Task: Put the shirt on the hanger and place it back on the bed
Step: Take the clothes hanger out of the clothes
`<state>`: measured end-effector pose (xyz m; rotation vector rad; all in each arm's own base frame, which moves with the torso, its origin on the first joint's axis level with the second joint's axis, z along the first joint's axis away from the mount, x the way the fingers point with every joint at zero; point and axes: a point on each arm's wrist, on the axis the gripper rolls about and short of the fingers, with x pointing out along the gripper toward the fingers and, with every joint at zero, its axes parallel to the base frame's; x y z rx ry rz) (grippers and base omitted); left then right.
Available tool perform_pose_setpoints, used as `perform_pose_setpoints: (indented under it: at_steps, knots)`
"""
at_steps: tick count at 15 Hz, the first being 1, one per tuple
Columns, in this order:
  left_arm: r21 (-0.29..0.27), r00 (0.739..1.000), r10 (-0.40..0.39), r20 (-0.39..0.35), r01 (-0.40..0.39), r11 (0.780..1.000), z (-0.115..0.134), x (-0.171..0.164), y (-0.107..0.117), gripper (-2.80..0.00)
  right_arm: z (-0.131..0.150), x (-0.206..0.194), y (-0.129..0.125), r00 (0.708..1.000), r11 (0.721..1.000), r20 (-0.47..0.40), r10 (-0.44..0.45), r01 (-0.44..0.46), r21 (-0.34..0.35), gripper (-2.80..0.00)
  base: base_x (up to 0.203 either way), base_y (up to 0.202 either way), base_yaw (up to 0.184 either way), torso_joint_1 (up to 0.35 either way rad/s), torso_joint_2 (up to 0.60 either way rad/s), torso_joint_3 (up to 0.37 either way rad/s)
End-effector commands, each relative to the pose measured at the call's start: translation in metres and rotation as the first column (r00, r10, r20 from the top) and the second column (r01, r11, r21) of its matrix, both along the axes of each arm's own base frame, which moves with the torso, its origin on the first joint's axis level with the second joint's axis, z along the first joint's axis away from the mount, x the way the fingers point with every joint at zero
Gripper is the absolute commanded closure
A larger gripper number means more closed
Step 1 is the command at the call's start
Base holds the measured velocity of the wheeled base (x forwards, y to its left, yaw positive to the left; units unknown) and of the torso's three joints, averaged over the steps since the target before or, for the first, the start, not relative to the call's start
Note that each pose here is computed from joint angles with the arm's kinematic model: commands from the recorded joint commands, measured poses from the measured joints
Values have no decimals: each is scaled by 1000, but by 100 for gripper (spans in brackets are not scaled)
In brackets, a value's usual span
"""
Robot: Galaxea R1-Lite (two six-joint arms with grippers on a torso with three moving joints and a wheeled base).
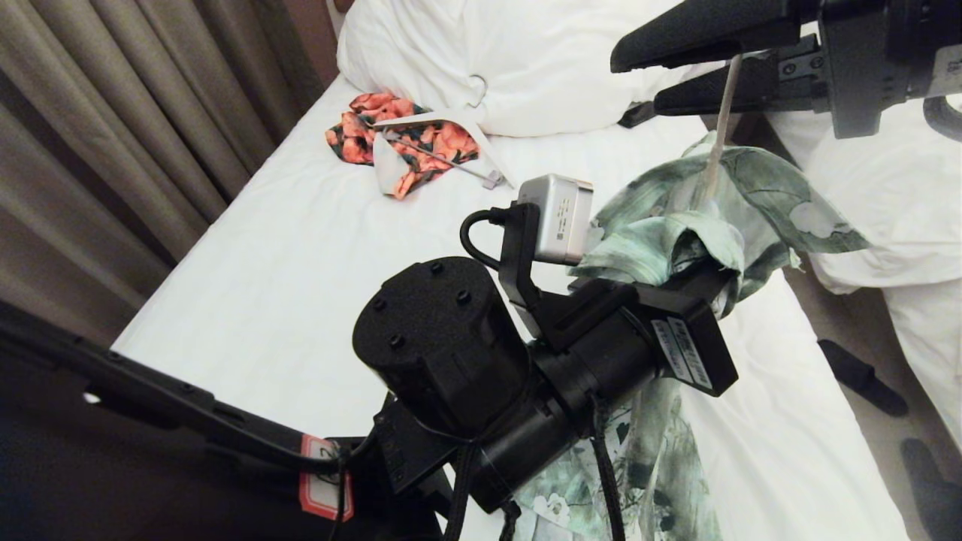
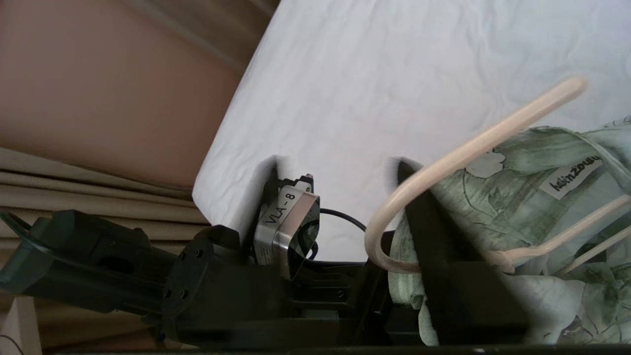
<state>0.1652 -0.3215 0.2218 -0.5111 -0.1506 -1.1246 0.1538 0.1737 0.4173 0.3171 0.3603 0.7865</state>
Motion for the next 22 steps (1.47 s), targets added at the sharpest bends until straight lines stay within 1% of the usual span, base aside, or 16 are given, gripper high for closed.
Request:
perform_pose_setpoints:
  at_steps: [1, 2, 5, 7, 10, 12, 13, 15, 16, 17, 22]
  knots:
    - [-17, 1000, -2, 9, 2, 1000, 6, -2, 4, 0, 0, -1, -1, 1000, 1000, -2, 0, 0, 0, 0, 0, 0, 0, 0, 0, 0]
    - [-22, 1000, -5, 13, 6, 1000, 11, -4, 6, 0, 1, -3, -2, 1000, 1000, 2, -2, 2, 3, 0, 0, 0, 0, 0, 0, 0]
    - [32, 1000, -5, -13, 6, 999, 23, -8, 15, 0, 3, -5, -6, 1000, 1000, 4, -7, 7, 7, 0, 0, 0, 0, 0, 0, 0]
    - [42, 1000, -6, -18, 7, 999, 23, -8, 14, 0, 2, -5, -6, 1000, 1000, 3, -7, 7, 6, 0, 0, 0, 0, 0, 0, 0]
    - [112, 1000, 0, -6, 1, 994, 23, -11, 16, 0, 3, -5, -7, 1000, 1000, 4, -7, 7, 7, 0, 0, 0, 0, 0, 0, 0]
    - [159, 1000, 0, -28, 4, 987, 22, -12, 19, 0, 3, -6, -7, 1000, 1000, 4, -7, 7, 6, 0, 0, 0, 0, 0, 0, 0]
    - [170, 999, 0, -33, 5, 985, 22, -12, 19, 0, 3, -5, -7, 1000, 1000, 4, -7, 7, 7, 0, 0, 0, 0, 0, 0, 0]
    - [169, 999, 5, -32, 1, 986, 23, -11, 19, 0, 3, -6, -7, 1000, 1000, 6, -7, 7, 9, 0, 0, 0, 0, 0, 0, 0]
    - [169, 999, 8, -33, -2, 986, 23, -11, 20, -92, 3, -6, -7, 1000, 1000, 6, -6, 5, 9, 0, 0, 0, 0, 0, 0, 0]
    - [169, 999, 9, -31, -4, 986, 23, -11, 20, -280, 3, -6, -7, 1000, 1000, 6, -6, 6, 9, 0, 0, 0, 0, 0, 0, 0]
    - [173, 999, 10, -32, -5, 985, 23, -10, 20, -280, 4, -5, -7, 1000, 1000, 10, -13, 13, 10, 0, 0, 0, 0, 0, 0, 0]
